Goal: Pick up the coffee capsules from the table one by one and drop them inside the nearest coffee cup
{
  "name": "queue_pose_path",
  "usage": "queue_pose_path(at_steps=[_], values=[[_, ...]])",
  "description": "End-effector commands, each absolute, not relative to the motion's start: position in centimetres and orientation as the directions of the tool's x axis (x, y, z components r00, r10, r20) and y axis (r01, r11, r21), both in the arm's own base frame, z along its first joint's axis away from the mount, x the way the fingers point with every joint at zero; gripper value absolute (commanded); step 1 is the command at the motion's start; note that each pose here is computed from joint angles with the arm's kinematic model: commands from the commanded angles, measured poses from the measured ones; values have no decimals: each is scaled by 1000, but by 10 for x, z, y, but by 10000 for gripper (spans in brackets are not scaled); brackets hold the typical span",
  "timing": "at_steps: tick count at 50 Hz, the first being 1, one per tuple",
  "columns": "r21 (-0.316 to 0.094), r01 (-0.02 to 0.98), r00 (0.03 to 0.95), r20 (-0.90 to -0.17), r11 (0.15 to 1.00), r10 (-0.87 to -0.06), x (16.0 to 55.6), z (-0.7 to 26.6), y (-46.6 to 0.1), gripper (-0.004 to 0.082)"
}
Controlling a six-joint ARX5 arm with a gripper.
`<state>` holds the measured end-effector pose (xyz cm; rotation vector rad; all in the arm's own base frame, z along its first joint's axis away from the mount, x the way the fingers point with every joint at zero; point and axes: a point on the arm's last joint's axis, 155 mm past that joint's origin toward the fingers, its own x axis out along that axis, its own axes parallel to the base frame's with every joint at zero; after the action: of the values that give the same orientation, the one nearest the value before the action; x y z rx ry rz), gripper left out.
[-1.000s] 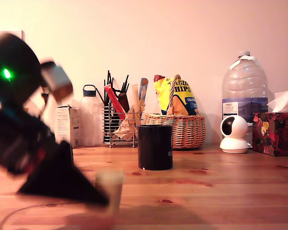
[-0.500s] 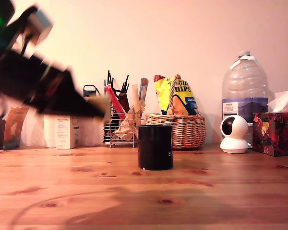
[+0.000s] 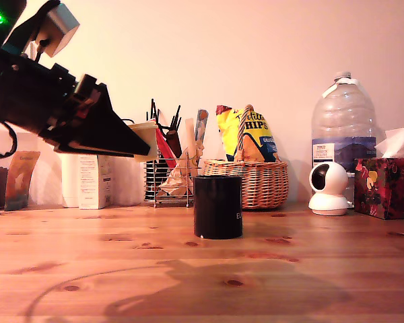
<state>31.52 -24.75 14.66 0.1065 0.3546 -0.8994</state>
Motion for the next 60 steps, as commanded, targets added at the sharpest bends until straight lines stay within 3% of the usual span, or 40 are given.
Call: queue_pose_path(at_steps=[1,21,36,60], values=[[-70,776,575,-330,627,-749,319,157,-249,158],[-87,773,561,-370,628,-741,351,182,-266,158],[-116,767,533,-433,631,-727,388,181,-285,161],[-119,779,486,-504,615,-714,435,180,-317,163]])
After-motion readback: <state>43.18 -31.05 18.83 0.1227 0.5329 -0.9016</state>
